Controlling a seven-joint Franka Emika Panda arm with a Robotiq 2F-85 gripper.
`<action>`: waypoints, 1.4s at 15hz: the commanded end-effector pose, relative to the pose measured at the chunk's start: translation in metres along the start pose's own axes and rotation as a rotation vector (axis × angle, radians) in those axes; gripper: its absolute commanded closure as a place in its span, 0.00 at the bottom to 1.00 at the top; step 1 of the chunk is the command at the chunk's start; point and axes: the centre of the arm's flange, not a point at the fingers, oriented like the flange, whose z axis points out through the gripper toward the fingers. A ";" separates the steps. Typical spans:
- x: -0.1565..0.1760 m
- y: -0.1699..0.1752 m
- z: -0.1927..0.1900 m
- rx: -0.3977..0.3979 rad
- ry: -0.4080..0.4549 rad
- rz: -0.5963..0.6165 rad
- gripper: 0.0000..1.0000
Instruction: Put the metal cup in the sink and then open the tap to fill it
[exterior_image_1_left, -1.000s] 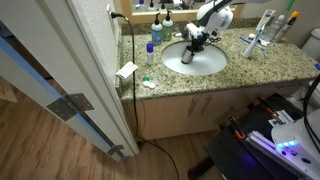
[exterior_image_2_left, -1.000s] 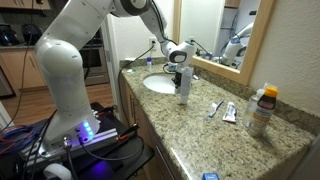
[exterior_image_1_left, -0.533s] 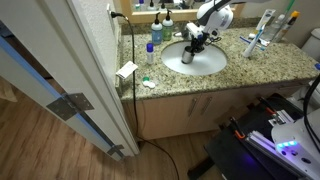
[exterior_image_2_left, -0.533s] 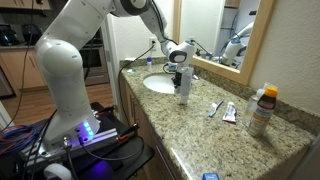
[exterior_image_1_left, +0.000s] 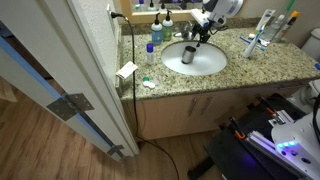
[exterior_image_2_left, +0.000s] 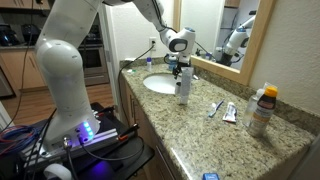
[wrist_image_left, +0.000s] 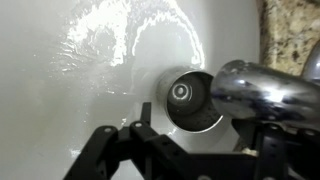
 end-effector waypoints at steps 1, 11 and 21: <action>-0.017 0.028 -0.069 0.006 -0.026 -0.066 0.00; -0.039 0.043 -0.170 -0.137 -0.042 -0.225 0.00; -0.070 -0.056 -0.115 -0.224 0.016 -0.622 0.00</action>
